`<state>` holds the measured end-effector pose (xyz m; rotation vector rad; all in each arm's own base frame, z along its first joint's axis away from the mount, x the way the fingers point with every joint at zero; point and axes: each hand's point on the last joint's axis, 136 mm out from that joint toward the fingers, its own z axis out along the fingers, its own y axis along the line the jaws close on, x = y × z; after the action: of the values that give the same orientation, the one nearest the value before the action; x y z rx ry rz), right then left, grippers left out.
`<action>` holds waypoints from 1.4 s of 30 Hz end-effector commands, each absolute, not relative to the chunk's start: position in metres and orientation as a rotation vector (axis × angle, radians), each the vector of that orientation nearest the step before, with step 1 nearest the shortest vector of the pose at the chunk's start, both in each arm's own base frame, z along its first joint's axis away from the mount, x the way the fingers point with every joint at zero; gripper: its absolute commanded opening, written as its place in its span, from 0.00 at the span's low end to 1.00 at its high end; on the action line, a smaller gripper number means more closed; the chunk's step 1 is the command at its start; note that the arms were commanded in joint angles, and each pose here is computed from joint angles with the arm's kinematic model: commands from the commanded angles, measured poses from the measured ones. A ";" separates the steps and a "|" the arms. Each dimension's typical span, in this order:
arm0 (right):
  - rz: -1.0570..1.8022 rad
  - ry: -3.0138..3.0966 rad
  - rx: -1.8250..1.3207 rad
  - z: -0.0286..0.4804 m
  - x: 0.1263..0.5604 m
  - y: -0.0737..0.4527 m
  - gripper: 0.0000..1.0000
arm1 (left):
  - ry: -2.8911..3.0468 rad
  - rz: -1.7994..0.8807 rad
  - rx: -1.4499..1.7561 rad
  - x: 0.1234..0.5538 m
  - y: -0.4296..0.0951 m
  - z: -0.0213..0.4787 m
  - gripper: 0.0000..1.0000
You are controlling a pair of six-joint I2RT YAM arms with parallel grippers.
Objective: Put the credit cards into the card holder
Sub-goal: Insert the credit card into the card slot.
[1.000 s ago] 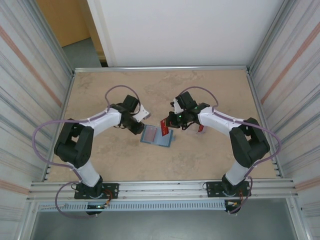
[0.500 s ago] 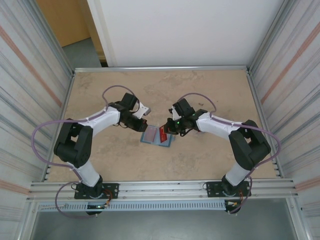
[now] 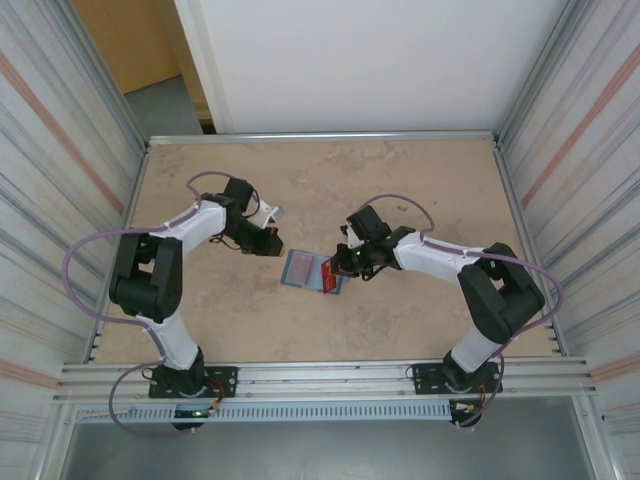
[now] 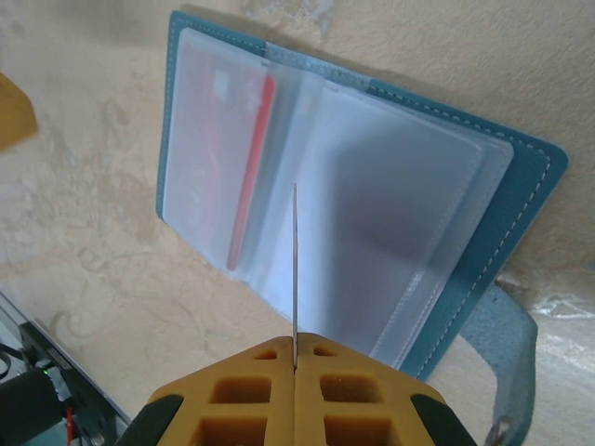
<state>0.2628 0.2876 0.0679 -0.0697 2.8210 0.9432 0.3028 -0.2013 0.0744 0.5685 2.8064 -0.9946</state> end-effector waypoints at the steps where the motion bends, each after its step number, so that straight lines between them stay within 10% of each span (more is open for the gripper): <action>1: 1.011 2.771 -0.088 0.081 0.274 0.297 0.00 | 2.734 -1.121 0.580 0.298 -0.220 0.089 0.00; 42: 1.186 2.839 -0.035 0.045 0.270 0.315 0.00 | 2.989 -1.044 0.433 0.293 -0.206 0.015 0.00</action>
<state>0.2754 0.3095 0.0492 -0.0508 2.8139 1.1598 0.2992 -0.2140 0.0246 0.4312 2.9413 -1.0777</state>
